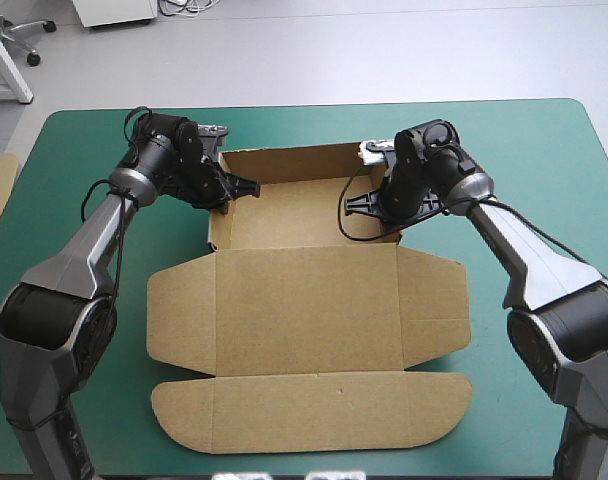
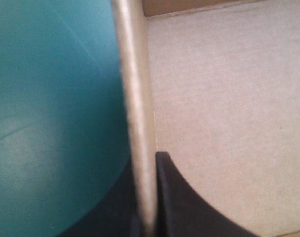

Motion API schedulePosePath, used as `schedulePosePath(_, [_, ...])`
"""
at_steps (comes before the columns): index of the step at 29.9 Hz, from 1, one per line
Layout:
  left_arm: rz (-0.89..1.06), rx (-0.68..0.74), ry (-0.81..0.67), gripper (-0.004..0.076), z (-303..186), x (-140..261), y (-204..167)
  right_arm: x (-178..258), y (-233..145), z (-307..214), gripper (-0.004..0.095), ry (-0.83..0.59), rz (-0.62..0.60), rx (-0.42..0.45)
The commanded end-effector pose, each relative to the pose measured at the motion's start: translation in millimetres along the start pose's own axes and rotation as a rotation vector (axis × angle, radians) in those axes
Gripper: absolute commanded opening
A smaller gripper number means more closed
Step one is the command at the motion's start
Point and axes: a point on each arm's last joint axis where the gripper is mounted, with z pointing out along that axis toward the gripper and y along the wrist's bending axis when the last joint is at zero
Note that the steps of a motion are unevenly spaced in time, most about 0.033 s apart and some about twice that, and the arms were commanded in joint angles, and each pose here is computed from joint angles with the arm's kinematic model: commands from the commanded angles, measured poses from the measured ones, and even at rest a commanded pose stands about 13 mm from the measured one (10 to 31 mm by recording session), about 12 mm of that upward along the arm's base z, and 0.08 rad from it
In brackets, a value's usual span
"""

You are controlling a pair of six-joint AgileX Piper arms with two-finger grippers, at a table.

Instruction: Fold the box

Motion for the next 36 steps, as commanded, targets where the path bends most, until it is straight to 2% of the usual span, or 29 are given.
schedulePosePath(1, [0.045, -0.019, -0.035, -0.0014, -21.7, 3.7, 3.3, -3.5, -8.0, -8.3, -0.0020, -0.023, -0.020, 0.035])
schedulePosePath(13, [0.060, -0.019, 0.075, -0.0015, 34.3, 1.6, 5.2, -6.3, -5.7, 37.1, -0.0028, 0.080, -0.028, 0.038])
schedulePosePath(29, [0.055, 0.021, 0.049, -0.0012, 34.6, -0.7, 1.5, -6.8, -6.8, 38.1, -0.0024, 0.078, -0.069, 0.050])
schedulePosePath(32, [0.076, 0.022, 0.049, 0.0020, 34.6, -0.7, 1.5, -6.3, -5.7, 38.1, 0.0029, 0.084, -0.107, 0.036])
schedulePosePath(34, [0.084, 0.022, 0.050, 0.0085, 34.1, -0.7, 1.4, -6.7, -2.8, 36.5, 0.0136, 0.084, -0.160, 0.004])
schedulePosePath(36, [0.084, 0.022, 0.054, 0.0166, 33.2, -0.7, 1.3, -8.5, -0.5, 33.3, 0.0289, 0.073, -0.176, -0.017])
